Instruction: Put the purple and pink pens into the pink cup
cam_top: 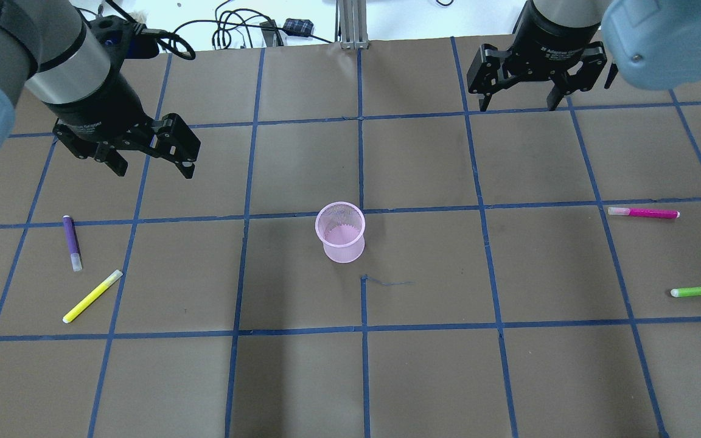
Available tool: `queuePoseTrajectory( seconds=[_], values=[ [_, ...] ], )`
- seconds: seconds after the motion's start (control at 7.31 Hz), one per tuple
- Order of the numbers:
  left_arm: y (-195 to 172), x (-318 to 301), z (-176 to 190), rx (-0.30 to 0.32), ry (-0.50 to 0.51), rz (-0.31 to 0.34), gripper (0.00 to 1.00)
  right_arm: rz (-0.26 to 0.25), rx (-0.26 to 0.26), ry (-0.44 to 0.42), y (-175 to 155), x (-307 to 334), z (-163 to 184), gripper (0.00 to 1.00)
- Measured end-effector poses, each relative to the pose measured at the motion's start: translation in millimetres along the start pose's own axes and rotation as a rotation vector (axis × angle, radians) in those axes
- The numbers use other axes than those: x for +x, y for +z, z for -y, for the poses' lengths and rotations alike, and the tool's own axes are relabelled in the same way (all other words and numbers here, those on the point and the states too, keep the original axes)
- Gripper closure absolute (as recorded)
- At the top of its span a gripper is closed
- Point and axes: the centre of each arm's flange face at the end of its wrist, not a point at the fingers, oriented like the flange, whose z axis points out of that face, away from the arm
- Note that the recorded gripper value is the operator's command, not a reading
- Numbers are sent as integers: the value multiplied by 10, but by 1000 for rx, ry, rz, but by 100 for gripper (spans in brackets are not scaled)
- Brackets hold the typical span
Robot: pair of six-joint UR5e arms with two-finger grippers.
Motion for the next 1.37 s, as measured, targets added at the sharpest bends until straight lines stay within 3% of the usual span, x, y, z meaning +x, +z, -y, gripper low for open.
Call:
queuePoseTrajectory(
  seconds=[0.55,0.96,1.09,1.37],
  values=[
    [1,-8,-5,-4,-7,2,0,-3,9,-4,-34,1,-4,0],
    [1,-6,4,1,-8,1,0,-9,-22,-4,-239,57,-46,0],
    [2,-4,6,2,-6,1,0,-3,-35,-55,-305,64,-44,0],
    [8,-4,14,2,-8,0,0,-1,-35,-361,-368,92,-47,0]
  ],
)
